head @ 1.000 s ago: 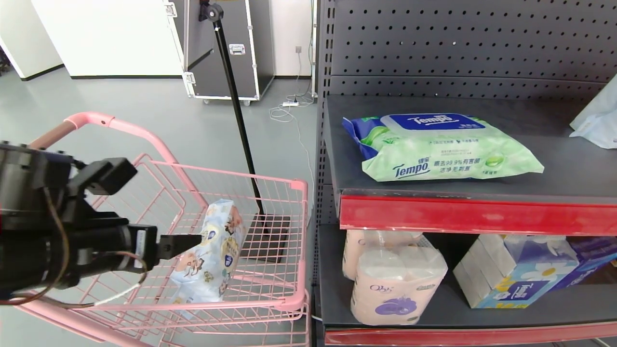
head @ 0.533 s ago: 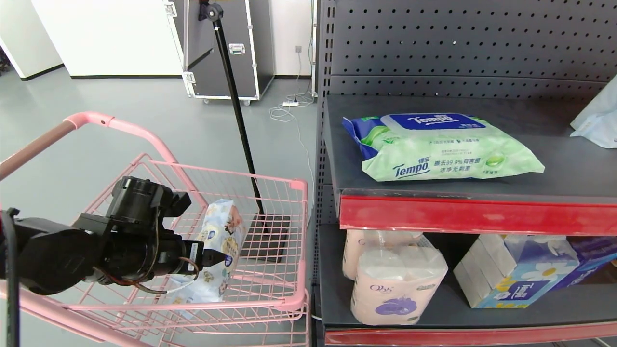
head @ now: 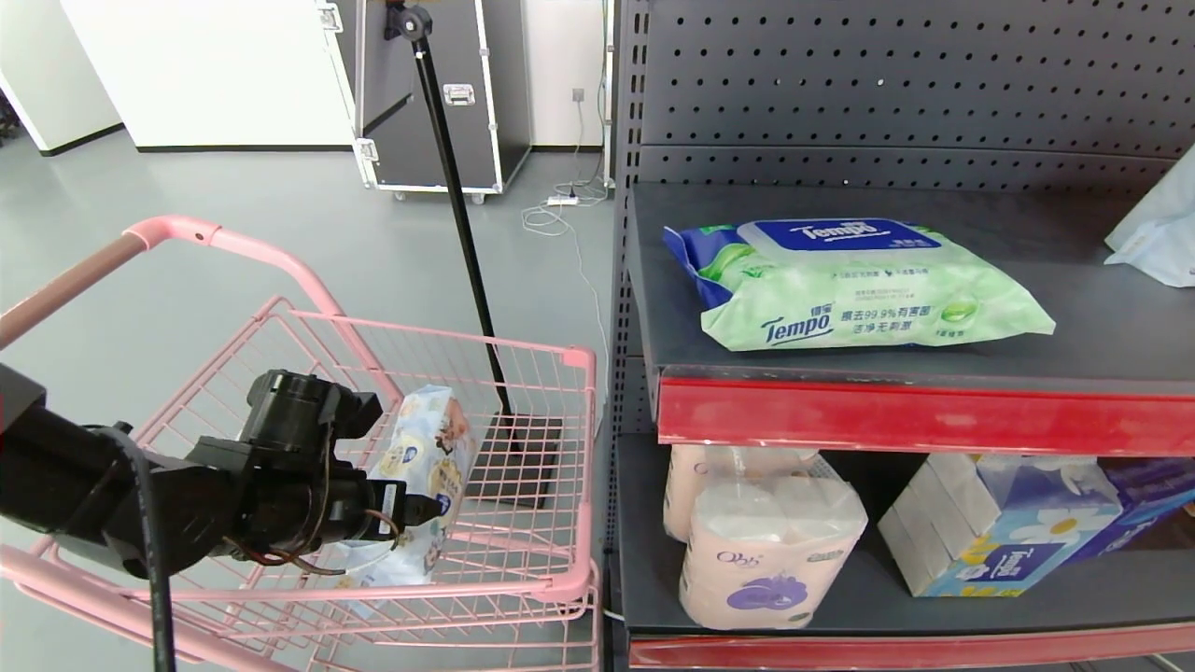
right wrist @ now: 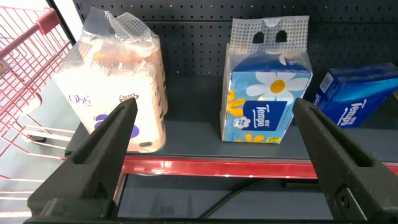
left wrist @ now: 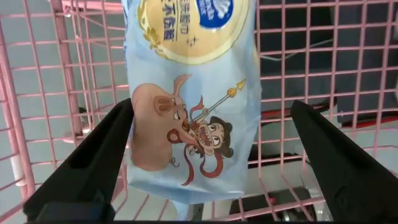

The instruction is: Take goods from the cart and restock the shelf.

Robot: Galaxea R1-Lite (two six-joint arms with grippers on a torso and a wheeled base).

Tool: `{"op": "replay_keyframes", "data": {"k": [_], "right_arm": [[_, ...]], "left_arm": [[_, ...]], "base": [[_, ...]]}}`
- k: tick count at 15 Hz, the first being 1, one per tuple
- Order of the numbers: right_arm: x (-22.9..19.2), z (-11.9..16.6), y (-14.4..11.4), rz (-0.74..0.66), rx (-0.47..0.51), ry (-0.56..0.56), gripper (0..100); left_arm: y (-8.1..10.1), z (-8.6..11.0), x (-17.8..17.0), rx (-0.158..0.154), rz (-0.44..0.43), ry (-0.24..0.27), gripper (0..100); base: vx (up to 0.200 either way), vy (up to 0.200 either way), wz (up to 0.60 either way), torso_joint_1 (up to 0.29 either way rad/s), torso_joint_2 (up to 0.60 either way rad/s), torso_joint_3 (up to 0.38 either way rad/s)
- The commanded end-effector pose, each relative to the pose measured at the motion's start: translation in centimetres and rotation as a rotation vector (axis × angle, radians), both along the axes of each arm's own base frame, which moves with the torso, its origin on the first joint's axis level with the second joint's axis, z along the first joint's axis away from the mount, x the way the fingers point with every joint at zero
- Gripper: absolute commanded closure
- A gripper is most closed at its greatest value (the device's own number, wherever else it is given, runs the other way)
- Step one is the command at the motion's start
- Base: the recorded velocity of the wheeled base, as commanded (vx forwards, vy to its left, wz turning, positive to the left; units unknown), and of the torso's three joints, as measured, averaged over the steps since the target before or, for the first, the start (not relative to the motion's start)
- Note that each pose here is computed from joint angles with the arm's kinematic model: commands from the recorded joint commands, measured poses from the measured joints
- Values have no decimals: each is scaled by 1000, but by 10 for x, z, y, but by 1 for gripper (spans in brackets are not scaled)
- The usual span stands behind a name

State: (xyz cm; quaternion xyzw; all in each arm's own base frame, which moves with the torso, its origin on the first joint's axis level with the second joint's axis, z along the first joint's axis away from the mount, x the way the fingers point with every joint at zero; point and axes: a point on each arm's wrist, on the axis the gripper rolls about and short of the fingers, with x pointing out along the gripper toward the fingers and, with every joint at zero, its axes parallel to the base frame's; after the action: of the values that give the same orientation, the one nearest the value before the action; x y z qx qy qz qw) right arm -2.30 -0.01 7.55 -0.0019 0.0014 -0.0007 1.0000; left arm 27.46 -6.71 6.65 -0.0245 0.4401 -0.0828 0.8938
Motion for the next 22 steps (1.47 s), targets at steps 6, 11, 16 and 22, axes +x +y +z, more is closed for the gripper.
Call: {"op": "replay_keyframes", "data": {"k": [6,11,16,22], "right_arm": [[0,0,0,0,-2,0,0],[0,0,0,0,-2,0,0],[0,0,0,0,-2,0,0],[0,0,0,1,-2,-1,0]], "left_arm": [[-8,-22,15,12,-18,50,0],[-11,-31,18,20,-22,77,100],[-7,2,14,-7,-11,-33,100],[44,134,-27,-79,140,-484,100]], "base": [[0,0,0,0,0,0],[0,0,0,0,0,0],[0,0,0,0,0,0],[0,0,0,0,0,0]]}}
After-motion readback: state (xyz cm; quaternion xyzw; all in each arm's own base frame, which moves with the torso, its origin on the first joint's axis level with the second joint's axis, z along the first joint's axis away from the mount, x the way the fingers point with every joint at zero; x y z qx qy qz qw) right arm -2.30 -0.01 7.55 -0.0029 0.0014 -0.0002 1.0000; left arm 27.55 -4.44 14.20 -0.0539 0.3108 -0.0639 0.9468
